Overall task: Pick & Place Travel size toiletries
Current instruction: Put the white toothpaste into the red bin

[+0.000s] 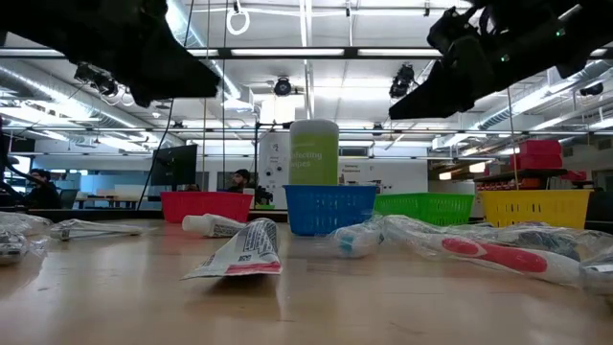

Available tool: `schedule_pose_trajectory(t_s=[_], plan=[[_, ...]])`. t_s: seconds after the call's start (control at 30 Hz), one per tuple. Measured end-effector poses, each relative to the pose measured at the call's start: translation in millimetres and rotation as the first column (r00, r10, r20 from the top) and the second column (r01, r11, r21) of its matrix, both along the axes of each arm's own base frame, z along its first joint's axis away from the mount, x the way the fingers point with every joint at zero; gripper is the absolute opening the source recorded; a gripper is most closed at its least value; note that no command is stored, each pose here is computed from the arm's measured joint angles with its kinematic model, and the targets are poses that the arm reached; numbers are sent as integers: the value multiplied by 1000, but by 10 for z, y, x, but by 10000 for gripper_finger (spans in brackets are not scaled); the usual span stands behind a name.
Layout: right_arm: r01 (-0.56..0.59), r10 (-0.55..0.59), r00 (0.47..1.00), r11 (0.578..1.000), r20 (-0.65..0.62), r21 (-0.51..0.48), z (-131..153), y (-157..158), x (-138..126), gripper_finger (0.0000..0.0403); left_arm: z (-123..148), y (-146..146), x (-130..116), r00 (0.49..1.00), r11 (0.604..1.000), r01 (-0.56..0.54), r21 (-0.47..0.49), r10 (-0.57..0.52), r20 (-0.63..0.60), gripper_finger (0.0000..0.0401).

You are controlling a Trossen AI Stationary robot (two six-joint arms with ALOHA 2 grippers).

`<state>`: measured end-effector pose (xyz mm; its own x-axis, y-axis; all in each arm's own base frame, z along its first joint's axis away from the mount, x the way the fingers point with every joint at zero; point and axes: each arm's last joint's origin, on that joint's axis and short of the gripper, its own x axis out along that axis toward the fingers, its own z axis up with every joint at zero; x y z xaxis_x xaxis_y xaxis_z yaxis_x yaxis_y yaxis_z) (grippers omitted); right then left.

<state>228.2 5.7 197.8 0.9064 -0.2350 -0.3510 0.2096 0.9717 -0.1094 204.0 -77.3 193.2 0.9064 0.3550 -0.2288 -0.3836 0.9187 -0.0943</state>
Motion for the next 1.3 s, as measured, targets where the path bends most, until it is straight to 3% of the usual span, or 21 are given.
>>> schedule_pose_trajectory(t_s=[0.17,0.33,0.57,0.8,1.07,1.3], plan=[[-43,45,999,996,-27,84,-76,-12,32,150,-152,-3,260,995,1000,-3,4,4,-101,157],[-39,44,998,993,-40,110,-114,-8,47,182,-289,57,431,979,998,-16,-60,3,-206,174],[-32,37,999,991,-37,126,-114,-8,47,221,-496,138,517,951,986,-47,-161,-5,-308,203],[-32,37,999,991,-38,127,-116,-8,46,241,-800,132,549,913,983,-79,-167,4,-409,196],[-31,37,998,992,-45,126,-122,-7,44,250,-867,121,566,911,980,-96,-172,17,-413,193],[-31,36,998,992,-45,126,-122,-7,44,236,-750,99,634,942,979,-64,-194,-4,-335,188]])
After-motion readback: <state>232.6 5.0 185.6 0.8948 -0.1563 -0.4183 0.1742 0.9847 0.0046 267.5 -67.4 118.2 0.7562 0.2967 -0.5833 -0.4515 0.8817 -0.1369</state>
